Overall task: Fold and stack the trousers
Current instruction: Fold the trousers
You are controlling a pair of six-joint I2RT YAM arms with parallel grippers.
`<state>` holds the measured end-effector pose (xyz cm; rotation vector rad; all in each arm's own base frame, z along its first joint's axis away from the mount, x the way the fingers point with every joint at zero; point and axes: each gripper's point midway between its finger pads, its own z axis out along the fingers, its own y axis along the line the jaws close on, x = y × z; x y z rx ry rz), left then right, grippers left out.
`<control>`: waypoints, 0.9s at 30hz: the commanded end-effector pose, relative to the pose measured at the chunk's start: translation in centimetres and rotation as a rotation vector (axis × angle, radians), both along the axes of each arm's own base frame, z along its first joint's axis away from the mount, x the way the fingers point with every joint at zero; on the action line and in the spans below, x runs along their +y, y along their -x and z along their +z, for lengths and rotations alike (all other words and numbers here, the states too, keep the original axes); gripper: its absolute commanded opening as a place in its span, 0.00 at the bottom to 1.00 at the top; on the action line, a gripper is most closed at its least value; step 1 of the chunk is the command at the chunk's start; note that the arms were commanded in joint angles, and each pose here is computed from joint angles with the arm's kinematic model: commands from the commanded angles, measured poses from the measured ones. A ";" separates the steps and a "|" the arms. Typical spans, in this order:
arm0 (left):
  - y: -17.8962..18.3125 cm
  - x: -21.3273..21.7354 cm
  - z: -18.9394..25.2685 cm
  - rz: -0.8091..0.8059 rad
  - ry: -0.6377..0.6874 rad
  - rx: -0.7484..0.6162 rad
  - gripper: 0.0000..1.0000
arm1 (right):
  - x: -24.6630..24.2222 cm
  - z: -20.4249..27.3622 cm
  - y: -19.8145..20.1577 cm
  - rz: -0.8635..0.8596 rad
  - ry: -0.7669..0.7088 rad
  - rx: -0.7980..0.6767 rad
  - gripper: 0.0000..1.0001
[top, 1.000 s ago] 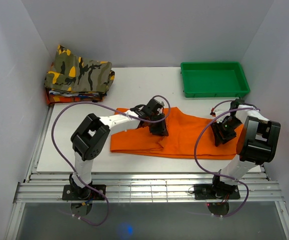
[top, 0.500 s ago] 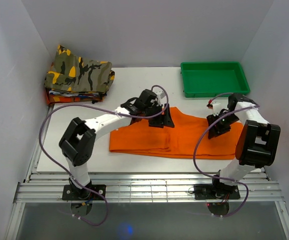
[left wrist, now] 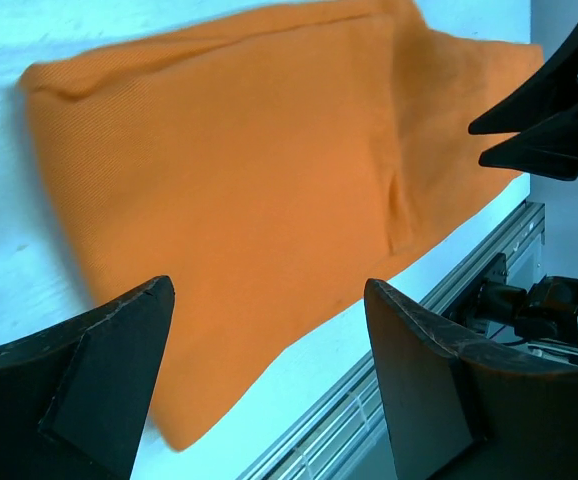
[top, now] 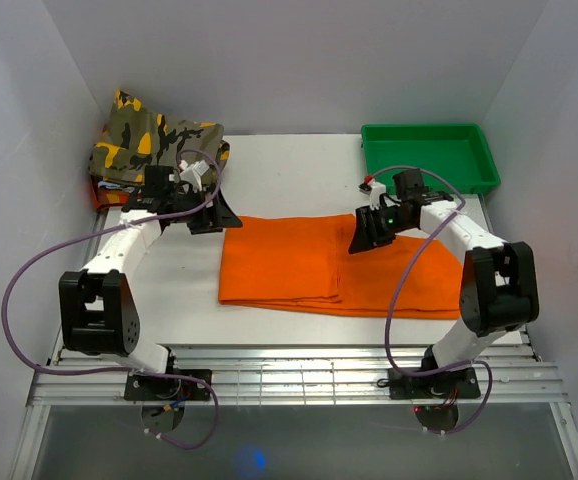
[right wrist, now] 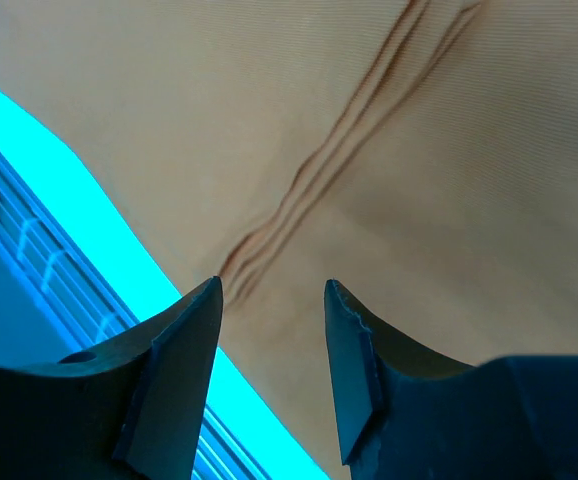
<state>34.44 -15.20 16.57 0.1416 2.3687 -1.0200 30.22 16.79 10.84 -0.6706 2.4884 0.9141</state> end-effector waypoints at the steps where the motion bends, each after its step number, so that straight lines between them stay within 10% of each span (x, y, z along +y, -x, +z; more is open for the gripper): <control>1: 2.1 1.7 0.8 -0.060 0.025 -0.027 0.87 | 2.7 -1.7 -1.0 -0.083 -0.089 0.096 0.51; 27: 2.3 3.8 -0.1 0.042 0.075 -0.001 0.87 | 5.2 -4.6 -1.6 -0.107 0.022 0.145 0.60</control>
